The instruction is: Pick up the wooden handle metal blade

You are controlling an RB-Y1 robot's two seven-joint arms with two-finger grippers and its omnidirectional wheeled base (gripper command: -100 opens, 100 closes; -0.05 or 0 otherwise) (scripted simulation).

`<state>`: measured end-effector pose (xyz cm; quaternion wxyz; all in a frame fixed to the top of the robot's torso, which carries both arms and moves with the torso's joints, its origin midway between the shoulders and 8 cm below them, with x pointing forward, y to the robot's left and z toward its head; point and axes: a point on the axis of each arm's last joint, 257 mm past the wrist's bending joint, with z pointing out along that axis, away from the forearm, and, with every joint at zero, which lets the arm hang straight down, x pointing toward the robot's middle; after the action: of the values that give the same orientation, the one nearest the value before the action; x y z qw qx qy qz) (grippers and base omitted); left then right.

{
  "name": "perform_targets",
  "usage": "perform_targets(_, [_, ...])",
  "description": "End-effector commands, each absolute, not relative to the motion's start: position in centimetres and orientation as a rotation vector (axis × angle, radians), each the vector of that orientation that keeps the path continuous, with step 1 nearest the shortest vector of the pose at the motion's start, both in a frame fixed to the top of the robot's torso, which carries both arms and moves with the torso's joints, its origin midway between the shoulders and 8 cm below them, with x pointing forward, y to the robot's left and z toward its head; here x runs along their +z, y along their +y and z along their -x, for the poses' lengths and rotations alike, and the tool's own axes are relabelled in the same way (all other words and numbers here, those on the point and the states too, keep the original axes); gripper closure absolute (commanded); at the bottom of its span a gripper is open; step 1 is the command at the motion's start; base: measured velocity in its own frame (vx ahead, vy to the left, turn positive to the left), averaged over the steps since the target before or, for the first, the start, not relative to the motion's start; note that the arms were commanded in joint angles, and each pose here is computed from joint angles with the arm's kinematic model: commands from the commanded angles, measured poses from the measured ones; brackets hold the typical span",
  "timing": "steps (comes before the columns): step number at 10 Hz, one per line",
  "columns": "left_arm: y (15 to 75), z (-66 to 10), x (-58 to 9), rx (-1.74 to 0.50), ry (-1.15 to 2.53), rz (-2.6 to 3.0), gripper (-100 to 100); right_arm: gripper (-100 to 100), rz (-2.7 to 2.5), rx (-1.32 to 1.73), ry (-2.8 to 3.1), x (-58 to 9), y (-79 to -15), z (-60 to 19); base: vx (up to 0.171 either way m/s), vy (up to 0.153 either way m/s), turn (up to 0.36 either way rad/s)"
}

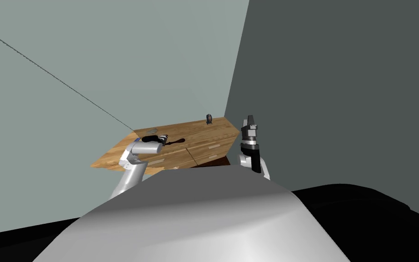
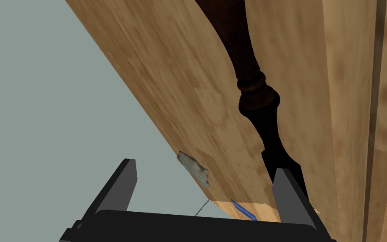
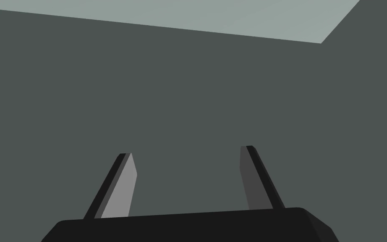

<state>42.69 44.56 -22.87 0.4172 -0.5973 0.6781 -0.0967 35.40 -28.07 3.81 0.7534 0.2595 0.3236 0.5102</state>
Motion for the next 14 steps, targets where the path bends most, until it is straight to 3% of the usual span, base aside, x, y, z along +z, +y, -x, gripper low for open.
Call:
perform_targets(1, [44.7,-42.1,-23.7,-0.222,1.725,1.547,-100,0,-0.566,1.114,0.706,3.8,-28.1,-35.4,-0.001,0.029,-0.101])
perform_targets(10, [44.9,-39.0,-27.8,-0.128,1.828,1.741,-100,0,-0.566,1.114,0.706,3.8,-28.1,-35.4,0.008,0.035,-0.084])
perform_targets(11, [44.9,-38.9,-27.9,-0.124,1.831,1.746,0,0,-0.566,1.113,0.706,3.8,-28.1,-35.4,0.0,0.0,0.0])
perform_targets(12, [45.2,-39.2,-28.6,-0.124,1.828,1.747,-100,0,-0.566,1.114,0.706,3.8,-28.1,-35.4,0.008,0.007,-0.022])
perform_targets(14, [45.5,-39.4,-29.4,-0.123,1.825,1.749,-100,0,-0.566,1.114,0.706,3.8,-28.1,-35.4,0.01,0.016,-0.017])
